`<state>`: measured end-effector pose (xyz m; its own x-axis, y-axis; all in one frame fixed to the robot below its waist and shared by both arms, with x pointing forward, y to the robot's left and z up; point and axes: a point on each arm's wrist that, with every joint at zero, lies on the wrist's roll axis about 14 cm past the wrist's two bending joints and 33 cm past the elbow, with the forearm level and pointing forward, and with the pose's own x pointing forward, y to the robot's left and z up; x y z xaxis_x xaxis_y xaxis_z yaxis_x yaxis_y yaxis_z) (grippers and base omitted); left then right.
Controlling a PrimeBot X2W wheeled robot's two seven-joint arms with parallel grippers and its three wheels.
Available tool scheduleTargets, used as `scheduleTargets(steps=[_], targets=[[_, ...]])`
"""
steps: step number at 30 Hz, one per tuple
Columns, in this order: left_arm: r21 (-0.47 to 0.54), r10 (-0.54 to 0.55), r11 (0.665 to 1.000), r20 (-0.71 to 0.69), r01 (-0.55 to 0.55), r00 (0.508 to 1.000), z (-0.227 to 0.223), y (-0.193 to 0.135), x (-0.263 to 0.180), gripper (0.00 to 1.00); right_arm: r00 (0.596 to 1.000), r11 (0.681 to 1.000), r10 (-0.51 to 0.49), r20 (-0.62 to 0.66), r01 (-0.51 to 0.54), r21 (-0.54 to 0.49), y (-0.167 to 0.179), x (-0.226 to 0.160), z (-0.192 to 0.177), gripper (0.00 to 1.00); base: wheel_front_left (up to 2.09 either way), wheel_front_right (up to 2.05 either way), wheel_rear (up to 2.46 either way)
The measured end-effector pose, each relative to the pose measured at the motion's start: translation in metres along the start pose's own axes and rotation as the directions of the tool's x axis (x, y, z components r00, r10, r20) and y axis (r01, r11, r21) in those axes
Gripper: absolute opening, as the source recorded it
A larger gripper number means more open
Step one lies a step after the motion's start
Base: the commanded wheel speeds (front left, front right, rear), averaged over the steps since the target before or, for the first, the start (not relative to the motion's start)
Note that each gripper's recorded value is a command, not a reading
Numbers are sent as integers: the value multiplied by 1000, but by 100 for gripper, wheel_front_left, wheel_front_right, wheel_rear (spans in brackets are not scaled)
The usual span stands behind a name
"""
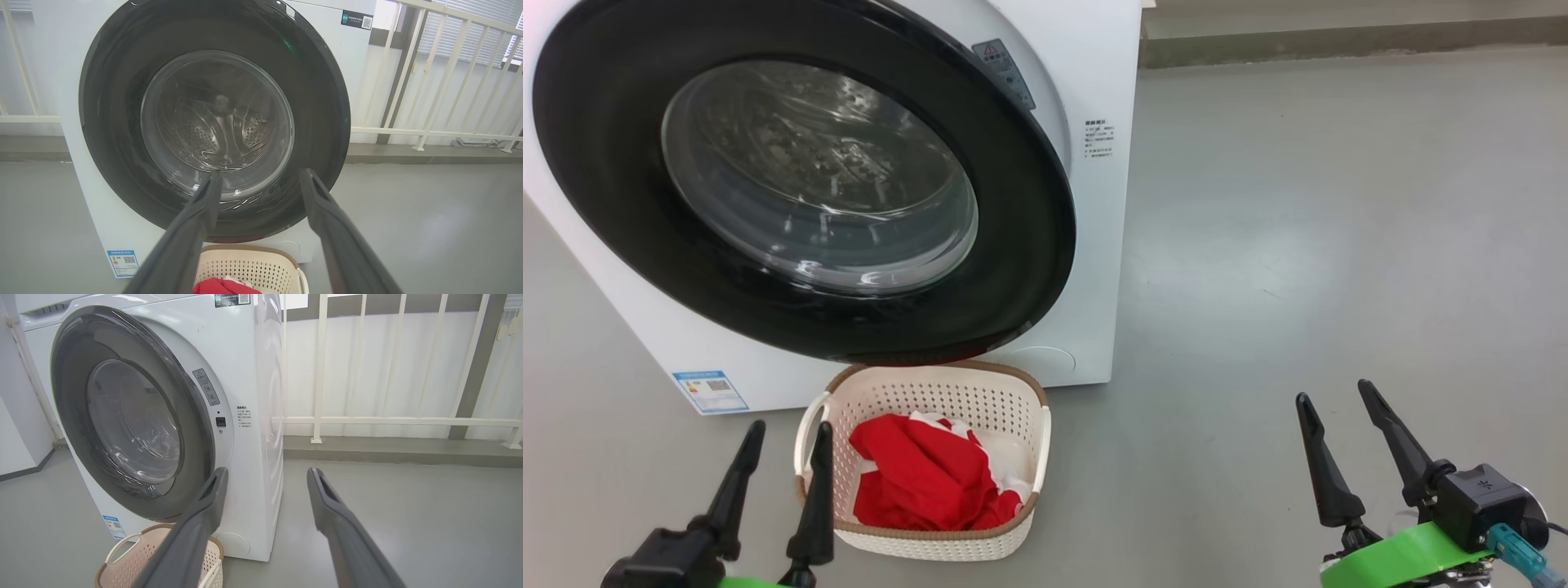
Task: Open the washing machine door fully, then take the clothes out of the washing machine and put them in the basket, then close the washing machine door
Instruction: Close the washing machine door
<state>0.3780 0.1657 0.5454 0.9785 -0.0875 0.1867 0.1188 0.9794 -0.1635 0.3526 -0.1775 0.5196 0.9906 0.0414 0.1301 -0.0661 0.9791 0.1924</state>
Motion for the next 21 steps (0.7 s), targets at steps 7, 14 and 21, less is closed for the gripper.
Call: scheduleTargets(steps=[7, 14, 21], targets=[[34, 42, 999, -38, -41, 998, -11, 14, -15, 100, 1000, 999, 15, -7, -15, -32, 4, -8, -1, 100, 0, 0, 0], [24, 41, 999, -43, -40, 998, -14, 14, -16, 100, 1000, 999, 17, -24, -17, -27, 6, -12, -7, 100, 0, 0, 0], [29, 50, 998, -49, -48, 998, -16, 16, -17, 100, 999, 1000, 21, -30, -21, -23, 7, -11, -9, 100, 0, 0, 0]])
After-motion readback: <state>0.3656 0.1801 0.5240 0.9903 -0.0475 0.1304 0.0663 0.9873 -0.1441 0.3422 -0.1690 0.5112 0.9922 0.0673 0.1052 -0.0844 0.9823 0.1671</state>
